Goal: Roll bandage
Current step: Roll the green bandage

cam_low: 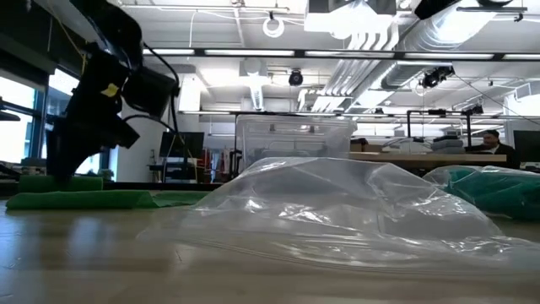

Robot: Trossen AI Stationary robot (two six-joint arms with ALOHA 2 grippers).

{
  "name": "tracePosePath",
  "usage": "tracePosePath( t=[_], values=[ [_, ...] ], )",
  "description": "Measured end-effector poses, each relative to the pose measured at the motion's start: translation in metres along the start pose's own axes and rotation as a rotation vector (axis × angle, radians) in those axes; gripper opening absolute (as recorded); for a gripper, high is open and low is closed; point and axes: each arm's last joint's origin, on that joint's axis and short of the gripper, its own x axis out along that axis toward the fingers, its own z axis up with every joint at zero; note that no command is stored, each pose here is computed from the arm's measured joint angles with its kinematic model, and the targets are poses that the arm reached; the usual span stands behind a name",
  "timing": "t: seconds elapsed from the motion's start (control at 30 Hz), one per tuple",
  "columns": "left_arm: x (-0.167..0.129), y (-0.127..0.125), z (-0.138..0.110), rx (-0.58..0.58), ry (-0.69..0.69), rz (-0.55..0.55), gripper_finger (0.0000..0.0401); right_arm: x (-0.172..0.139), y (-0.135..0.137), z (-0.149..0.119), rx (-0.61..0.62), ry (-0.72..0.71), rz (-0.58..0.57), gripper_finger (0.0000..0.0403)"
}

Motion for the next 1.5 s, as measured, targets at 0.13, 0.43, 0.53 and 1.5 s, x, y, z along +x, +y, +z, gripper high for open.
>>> tracePosePath(
  t=[0.13,0.43,0.53,1.5],
  values=[
    [0.011,-0.003,0.000,0.034,-0.032,-0.037,0.0211,0.007,0.001,0.001,0.010,0.006,-0.013,0.0202],
    [0.012,-0.009,-0.001,0.118,-0.061,-0.029,0.0129,0.012,0.000,0.004,0.038,0.002,-0.016,0.0202],
    [0.003,-0.013,-0.001,0.145,-0.087,0.018,0.0102,0.017,-0.002,0.008,0.010,0.002,-0.013,0.0202],
    [-0.136,-0.173,-0.145,0.910,-0.996,0.560,0.0090,0.058,-0.041,0.109,-0.077,-0.459,0.245,0.0197]
  ],
)
